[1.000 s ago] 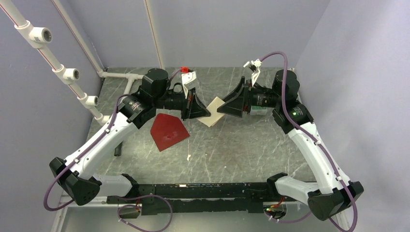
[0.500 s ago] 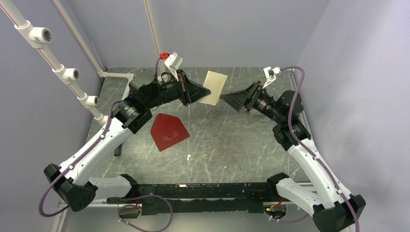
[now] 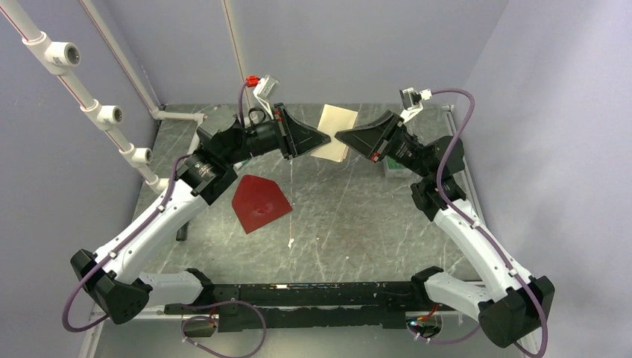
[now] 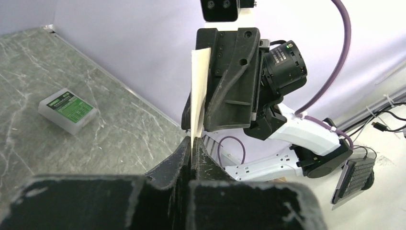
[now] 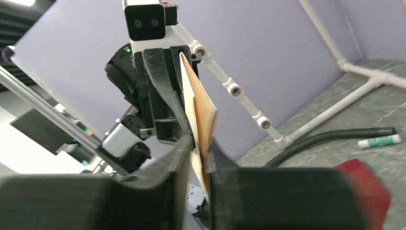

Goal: Place the letter into the envelope and seal it

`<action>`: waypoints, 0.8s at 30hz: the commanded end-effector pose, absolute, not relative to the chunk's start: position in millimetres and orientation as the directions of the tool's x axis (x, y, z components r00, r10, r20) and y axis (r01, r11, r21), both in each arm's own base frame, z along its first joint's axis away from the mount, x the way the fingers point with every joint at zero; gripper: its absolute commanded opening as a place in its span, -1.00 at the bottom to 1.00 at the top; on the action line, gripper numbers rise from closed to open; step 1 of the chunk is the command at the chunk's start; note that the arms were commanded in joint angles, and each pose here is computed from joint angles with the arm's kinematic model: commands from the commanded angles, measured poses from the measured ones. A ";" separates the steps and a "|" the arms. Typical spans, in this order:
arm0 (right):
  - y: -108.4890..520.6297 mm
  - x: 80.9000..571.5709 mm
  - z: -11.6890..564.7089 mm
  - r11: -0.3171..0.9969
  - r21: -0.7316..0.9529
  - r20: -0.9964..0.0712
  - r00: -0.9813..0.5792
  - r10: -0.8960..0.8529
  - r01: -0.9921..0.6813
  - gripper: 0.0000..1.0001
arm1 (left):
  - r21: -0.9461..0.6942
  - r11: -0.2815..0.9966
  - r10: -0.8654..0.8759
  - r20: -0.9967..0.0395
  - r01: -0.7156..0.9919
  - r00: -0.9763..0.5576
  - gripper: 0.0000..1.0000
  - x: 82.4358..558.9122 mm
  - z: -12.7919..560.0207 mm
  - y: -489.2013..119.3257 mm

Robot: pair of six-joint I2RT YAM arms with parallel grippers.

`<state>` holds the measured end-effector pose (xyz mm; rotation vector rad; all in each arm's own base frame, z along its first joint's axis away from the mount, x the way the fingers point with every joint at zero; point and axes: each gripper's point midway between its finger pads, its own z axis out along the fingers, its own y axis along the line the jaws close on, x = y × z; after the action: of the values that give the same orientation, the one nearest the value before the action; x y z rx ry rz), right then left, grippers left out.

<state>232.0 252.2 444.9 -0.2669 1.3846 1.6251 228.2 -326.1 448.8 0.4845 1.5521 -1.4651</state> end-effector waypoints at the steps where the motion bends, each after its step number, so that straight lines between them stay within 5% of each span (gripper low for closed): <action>1: 251.3 215.2 477.5 0.037 0.574 -0.712 -0.476 0.516 -0.818 -0.77 | -0.548 0.183 -0.308 -0.821 0.817 -0.481 -0.86 221.8 460.7 -325.4; 2: 250.6 221.2 473.2 0.070 0.595 -0.707 -0.480 0.520 -0.801 -1.00 | -0.552 0.212 -0.295 -0.823 0.806 -0.486 -0.74 224.3 455.2 -324.0; 6: 243.7 252.9 445.9 0.260 0.648 -0.716 -0.456 0.529 -0.716 -1.00 | -0.565 0.488 -0.214 -0.816 0.665 -0.536 -0.05 248.2 392.4 -301.0; 12: 237.4 305.8 355.4 0.518 0.699 -0.713 -0.524 0.465 -0.493 -1.00 | -0.366 0.924 -0.208 -0.727 0.113 -0.655 0.55 269.2 249.7 -196.9; 18: 247.4 324.2 301.9 0.549 0.737 -0.657 -0.607 0.446 -0.395 -1.00 | -0.300 0.932 -0.344 -0.551 -0.204 -0.760 0.84 265.1 164.7 -136.1; 24: 250.5 327.0 278.9 0.569 0.732 -0.649 -0.635 0.418 -0.374 -1.00 | -0.287 0.885 -0.462 -0.453 -0.366 -0.762 0.85 304.1 114.4 -100.2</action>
<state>324.4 250.6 269.1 0.0757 1.9940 1.1797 277.3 -113.3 129.9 -0.4884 2.5310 -0.2552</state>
